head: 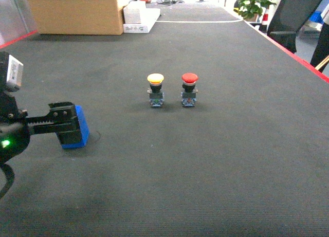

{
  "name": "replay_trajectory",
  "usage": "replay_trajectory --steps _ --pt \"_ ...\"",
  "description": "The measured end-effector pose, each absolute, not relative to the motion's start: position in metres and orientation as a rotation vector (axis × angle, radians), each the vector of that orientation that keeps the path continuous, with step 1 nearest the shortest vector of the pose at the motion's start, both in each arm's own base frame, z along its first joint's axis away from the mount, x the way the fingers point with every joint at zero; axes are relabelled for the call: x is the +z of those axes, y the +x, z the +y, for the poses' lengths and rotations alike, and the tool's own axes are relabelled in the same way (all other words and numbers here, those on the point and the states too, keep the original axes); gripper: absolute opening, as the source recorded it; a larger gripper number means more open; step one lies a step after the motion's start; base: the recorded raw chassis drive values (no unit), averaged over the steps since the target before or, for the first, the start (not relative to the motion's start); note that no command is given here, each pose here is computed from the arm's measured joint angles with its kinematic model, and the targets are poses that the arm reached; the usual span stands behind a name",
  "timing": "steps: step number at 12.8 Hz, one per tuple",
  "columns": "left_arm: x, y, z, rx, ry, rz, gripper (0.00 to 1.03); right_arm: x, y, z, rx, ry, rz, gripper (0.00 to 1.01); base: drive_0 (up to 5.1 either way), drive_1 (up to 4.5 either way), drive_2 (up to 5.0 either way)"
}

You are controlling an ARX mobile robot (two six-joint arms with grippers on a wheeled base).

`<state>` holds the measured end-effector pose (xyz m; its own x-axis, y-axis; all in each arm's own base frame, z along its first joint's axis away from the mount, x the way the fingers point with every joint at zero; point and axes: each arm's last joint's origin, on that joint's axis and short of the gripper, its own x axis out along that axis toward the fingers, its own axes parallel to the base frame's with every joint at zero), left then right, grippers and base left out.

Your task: Pick blue part to blue bin on bottom shelf

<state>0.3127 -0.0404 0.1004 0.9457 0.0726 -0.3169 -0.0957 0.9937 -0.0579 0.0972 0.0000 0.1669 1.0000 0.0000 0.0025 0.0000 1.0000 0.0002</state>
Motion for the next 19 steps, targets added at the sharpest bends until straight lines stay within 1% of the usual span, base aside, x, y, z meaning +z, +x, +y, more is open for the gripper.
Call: replay_trajectory --steps 1,6,9,12,13,15,16,19 --pt "0.094 0.324 -0.042 0.075 -0.082 0.338 0.98 0.167 0.097 0.000 0.000 0.000 -0.002 0.98 0.0 0.00 0.0" --pt "0.068 0.354 -0.041 0.058 -0.089 0.398 0.98 0.167 0.097 0.000 0.000 0.001 -0.002 0.98 0.0 0.00 0.0" --pt "0.059 0.374 -0.044 0.053 -0.090 0.405 0.98 0.167 0.097 0.000 0.000 0.000 -0.003 0.98 0.0 0.00 0.0" --pt "0.056 0.382 -0.045 0.071 -0.085 0.408 0.98 0.167 0.097 0.000 0.000 0.000 -0.002 0.98 0.0 0.00 0.0" --pt "0.055 0.382 -0.044 0.092 -0.080 0.420 0.86 0.167 0.097 0.000 0.000 0.000 -0.002 0.98 0.0 0.00 0.0" --pt "0.054 0.382 -0.044 0.089 -0.081 0.428 0.55 0.167 0.097 0.000 0.000 0.001 -0.003 0.98 0.0 0.00 0.0" --pt "0.057 0.381 -0.044 0.093 -0.082 0.417 0.45 0.167 0.097 0.000 0.000 0.000 -0.002 0.98 0.0 0.00 0.0" --pt "0.064 0.373 -0.042 0.107 -0.084 0.395 0.44 0.167 0.097 0.000 0.000 0.000 -0.002 0.98 0.0 0.00 0.0"
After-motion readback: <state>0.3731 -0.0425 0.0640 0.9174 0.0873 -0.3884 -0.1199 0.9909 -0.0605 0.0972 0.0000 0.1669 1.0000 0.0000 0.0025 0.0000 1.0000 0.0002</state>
